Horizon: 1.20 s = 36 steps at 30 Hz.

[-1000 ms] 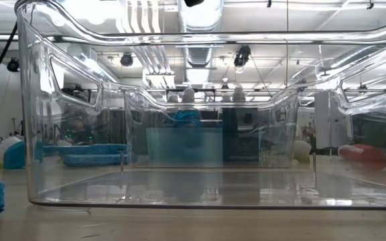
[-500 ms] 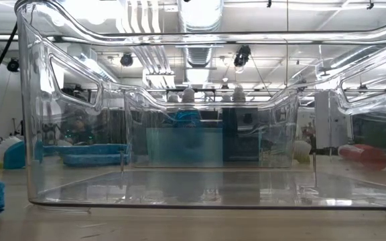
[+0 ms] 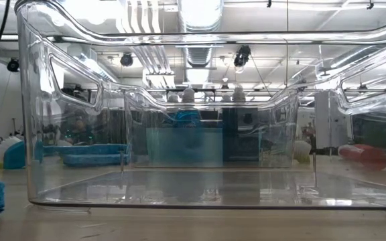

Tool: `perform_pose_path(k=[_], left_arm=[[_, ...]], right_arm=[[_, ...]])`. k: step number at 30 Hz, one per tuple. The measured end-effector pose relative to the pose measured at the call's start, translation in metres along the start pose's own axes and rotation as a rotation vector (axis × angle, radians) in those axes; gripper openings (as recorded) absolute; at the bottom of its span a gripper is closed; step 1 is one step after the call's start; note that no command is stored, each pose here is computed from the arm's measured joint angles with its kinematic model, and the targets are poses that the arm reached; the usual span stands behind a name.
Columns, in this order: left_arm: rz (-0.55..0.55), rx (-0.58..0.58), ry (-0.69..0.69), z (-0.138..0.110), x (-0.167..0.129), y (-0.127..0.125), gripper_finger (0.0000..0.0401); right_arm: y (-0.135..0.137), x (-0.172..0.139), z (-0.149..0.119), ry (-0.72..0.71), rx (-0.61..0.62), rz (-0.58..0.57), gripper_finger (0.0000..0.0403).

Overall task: Pick & Place Kitchen Sink Supplies
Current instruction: Put the blue sponge into the top transparent bin

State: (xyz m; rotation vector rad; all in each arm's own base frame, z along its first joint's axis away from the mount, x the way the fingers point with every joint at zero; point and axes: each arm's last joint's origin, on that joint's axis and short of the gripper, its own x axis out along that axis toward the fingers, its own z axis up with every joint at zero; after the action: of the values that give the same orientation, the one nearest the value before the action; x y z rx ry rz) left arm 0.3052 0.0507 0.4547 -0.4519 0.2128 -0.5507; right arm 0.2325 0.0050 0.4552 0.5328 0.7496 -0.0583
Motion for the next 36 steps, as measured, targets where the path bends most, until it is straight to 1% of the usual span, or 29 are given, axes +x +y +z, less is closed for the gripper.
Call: perform_pose_path(k=[6,11,15,19,23,28,36], left_arm=[[0.108,0.063,-0.103,0.011,-0.025,-0.016,0.0248],[0.148,0.090,-0.159,0.017,-0.041,-0.029,0.0248],[0.141,0.094,-0.189,0.019,-0.051,-0.042,0.0247],[0.126,0.102,-0.219,0.021,-0.061,-0.055,0.0249],[0.133,0.133,-0.238,0.022,-0.067,-0.063,0.0250],[0.138,0.141,-0.245,0.022,-0.069,-0.065,0.0250],[0.141,0.142,-0.242,0.022,-0.069,-0.064,0.0250]], right_arm=[[-0.003,0.030,0.002,0.103,-0.073,-0.052,0.0034],[-0.009,0.056,0.004,0.201,-0.112,-0.101,0.0034],[-0.015,0.078,0.006,0.256,-0.145,-0.153,0.0034],[-0.019,0.102,0.006,0.325,-0.211,-0.178,0.0034],[-0.026,0.123,0.003,0.404,-0.272,-0.273,0.0034],[-0.031,0.144,0.002,0.462,-0.329,-0.302,0.0034],[-0.034,0.175,-0.003,0.535,-0.349,-0.311,0.0034]])
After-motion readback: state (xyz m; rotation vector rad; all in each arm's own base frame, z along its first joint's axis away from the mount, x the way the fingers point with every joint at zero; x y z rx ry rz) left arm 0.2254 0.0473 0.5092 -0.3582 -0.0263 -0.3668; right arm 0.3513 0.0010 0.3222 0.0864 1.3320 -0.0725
